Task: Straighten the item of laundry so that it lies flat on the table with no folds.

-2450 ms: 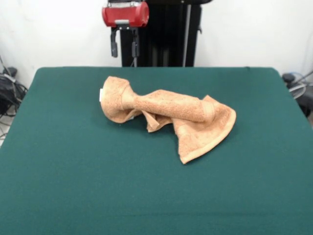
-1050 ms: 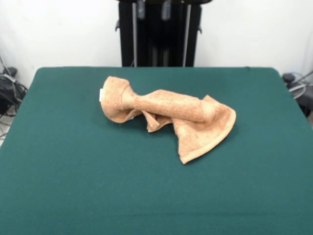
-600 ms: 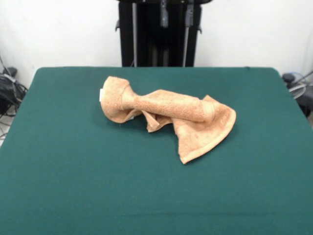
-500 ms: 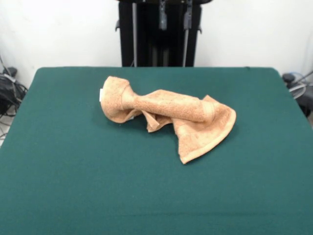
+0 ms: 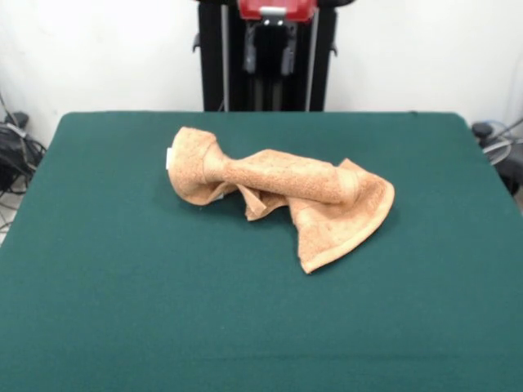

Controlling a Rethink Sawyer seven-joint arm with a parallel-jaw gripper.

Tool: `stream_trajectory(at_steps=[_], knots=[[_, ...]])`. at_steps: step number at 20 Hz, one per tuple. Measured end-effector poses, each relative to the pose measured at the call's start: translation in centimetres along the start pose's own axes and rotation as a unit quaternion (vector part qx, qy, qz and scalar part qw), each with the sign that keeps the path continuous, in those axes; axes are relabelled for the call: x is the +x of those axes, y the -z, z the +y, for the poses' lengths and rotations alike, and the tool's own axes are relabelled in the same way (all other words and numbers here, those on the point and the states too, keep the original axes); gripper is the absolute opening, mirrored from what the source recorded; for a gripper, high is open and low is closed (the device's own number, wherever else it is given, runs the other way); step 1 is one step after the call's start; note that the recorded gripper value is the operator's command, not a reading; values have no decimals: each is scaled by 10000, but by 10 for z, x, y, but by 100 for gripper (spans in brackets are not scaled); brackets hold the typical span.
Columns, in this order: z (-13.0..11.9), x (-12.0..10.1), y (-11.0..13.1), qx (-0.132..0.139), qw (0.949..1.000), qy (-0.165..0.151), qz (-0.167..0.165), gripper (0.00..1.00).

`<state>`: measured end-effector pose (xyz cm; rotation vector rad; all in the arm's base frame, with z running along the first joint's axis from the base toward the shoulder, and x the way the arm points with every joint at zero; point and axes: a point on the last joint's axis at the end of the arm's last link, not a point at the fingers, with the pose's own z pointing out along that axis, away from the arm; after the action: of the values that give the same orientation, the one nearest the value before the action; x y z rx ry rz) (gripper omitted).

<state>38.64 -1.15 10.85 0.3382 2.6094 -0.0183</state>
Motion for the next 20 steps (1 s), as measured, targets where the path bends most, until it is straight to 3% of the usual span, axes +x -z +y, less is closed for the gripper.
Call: stream_trajectory(at_steps=[10,20], knots=[[-23,9,-17,459,9988,39,166,100],[-22,-3,-25,569,9983,104,76,100]])
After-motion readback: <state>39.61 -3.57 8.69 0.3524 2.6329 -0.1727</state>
